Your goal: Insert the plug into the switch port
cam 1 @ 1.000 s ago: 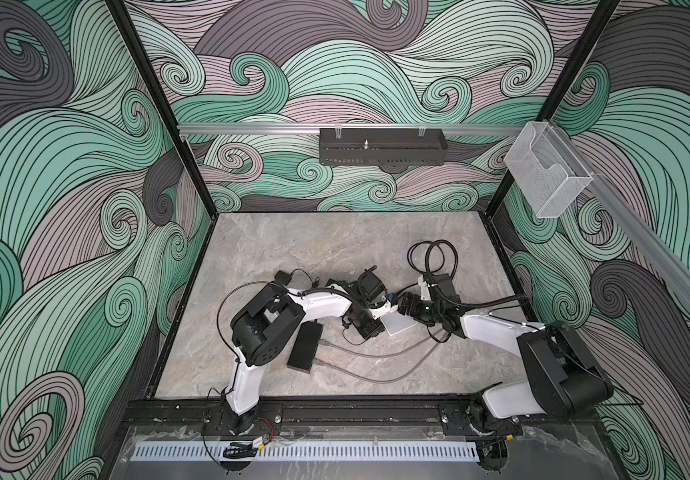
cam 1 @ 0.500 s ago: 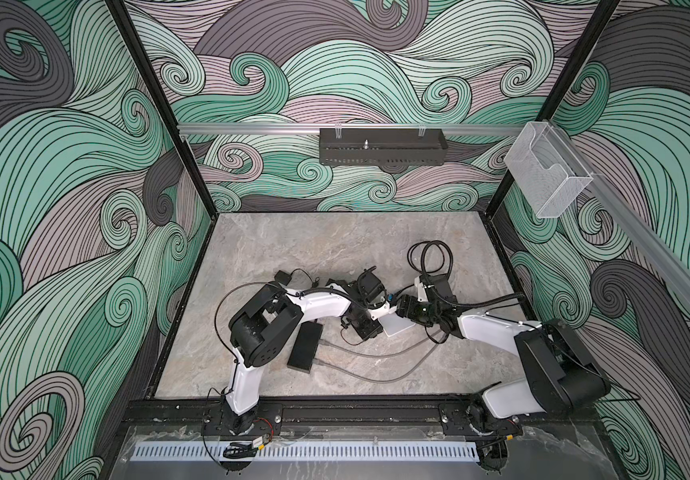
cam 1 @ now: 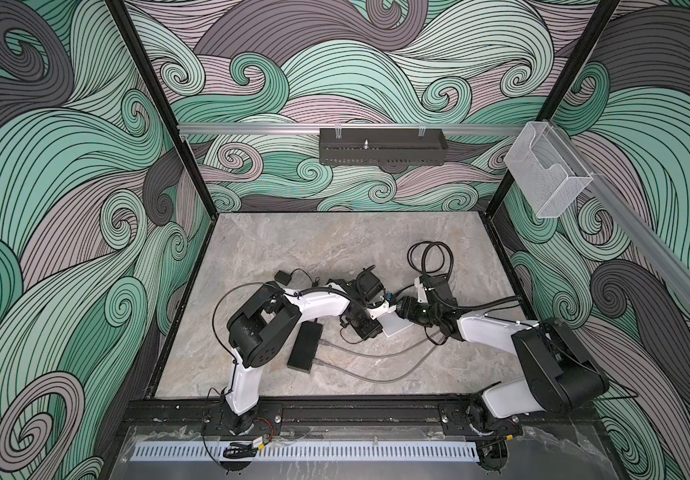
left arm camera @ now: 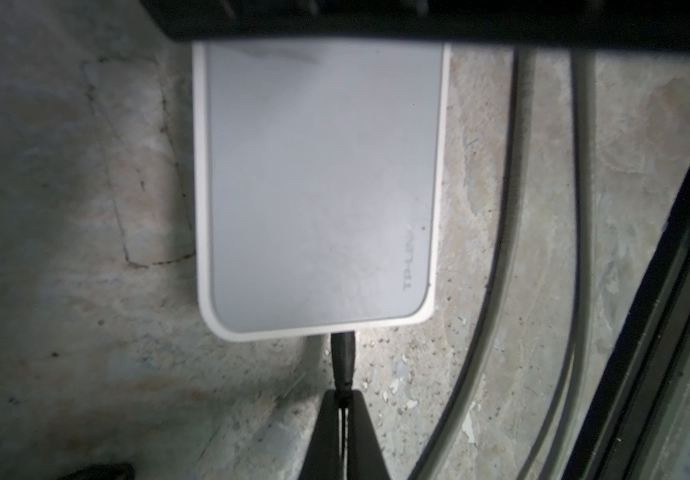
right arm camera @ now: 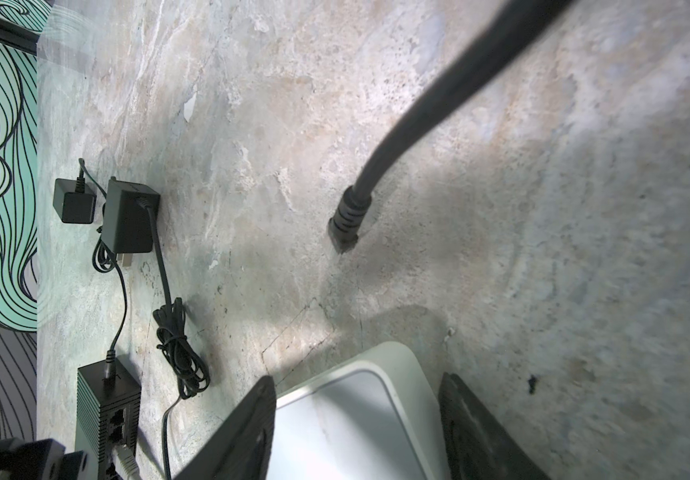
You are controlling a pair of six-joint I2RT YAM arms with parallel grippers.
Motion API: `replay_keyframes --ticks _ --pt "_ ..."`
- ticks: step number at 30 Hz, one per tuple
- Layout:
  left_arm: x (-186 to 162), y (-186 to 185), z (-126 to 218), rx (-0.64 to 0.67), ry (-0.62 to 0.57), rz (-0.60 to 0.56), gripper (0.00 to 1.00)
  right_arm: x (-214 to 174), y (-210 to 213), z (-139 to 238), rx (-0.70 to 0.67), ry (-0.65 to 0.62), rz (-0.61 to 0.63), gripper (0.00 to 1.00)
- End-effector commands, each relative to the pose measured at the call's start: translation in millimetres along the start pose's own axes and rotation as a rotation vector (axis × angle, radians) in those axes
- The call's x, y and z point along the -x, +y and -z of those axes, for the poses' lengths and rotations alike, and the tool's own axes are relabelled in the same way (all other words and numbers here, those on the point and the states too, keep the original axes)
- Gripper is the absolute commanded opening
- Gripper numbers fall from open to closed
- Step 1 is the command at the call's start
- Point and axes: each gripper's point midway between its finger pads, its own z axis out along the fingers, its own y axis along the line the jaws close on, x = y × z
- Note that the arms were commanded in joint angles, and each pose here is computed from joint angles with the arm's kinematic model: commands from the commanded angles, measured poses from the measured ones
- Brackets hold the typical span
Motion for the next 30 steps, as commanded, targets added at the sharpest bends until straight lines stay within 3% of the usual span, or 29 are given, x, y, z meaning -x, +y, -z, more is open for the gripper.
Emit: replay_keyframes --ticks 1,30 --pt "64.2 -14.9 25.8 -0.041 -0.24 -0.083 0.0 -40.4 14.1 -5.2 0.09 0.153 -0.019 0.62" --pt "65.2 1.0 31.0 -0.022 -0.244 -0.062 0.0 -68.2 33.3 0.8 0.164 0.21 0.038 0.63"
